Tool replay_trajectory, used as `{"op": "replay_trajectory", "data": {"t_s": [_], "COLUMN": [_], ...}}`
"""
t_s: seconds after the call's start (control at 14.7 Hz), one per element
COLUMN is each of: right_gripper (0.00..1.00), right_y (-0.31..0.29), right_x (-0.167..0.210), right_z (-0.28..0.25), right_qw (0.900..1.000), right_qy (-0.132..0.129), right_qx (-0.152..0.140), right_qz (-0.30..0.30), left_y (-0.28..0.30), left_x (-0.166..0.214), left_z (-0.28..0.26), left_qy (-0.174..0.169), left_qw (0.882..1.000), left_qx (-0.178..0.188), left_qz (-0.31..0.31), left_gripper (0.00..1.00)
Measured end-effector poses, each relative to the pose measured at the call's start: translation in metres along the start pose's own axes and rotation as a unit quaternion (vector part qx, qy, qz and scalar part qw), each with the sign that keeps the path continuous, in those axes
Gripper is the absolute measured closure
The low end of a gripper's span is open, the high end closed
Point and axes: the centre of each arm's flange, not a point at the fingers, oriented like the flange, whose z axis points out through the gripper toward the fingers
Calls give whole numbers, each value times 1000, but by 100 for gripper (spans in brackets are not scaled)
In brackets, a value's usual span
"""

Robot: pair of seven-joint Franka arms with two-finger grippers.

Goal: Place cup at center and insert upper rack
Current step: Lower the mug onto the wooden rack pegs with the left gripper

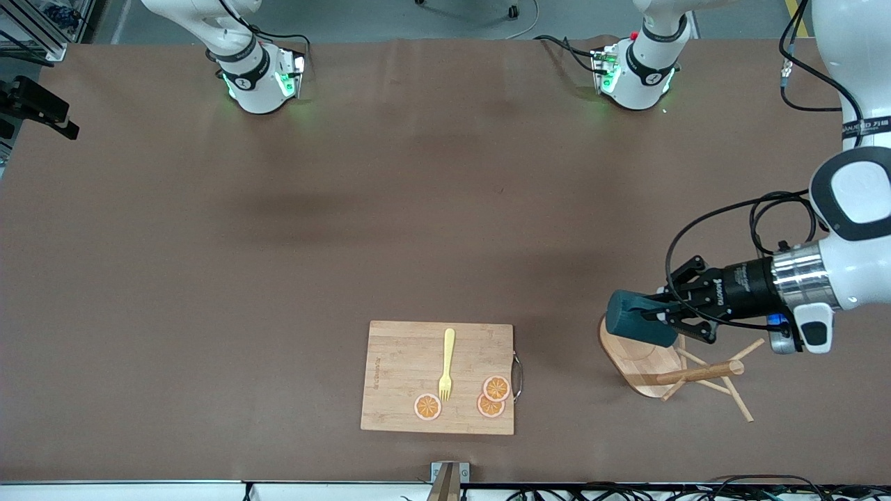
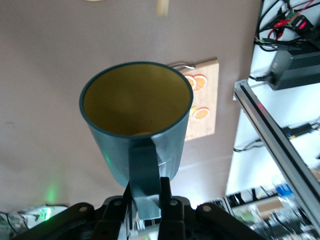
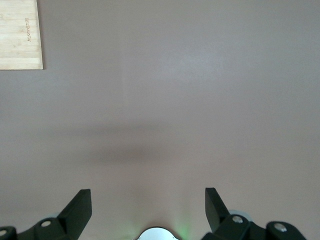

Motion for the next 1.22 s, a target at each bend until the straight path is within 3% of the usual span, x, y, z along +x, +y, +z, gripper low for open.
{"op": "replay_trajectory", "data": {"t_s": [0.61, 1.22], "right_gripper": [0, 0], "right_y": [6, 8], "right_x": [0, 0], "right_z": [0, 0], "right_qw": [1000, 1000], "right_qy": [0, 0], "right_qx": [1, 1], "right_qz": [6, 7], "left_y": [-9, -20], "left_x": [84, 132], "left_z": [-18, -21], "left_qy": [-38, -52], "left_qw": [998, 995], "left_qx": [-38, -56], "left_qz": [37, 60], "left_gripper": [79, 79]}}
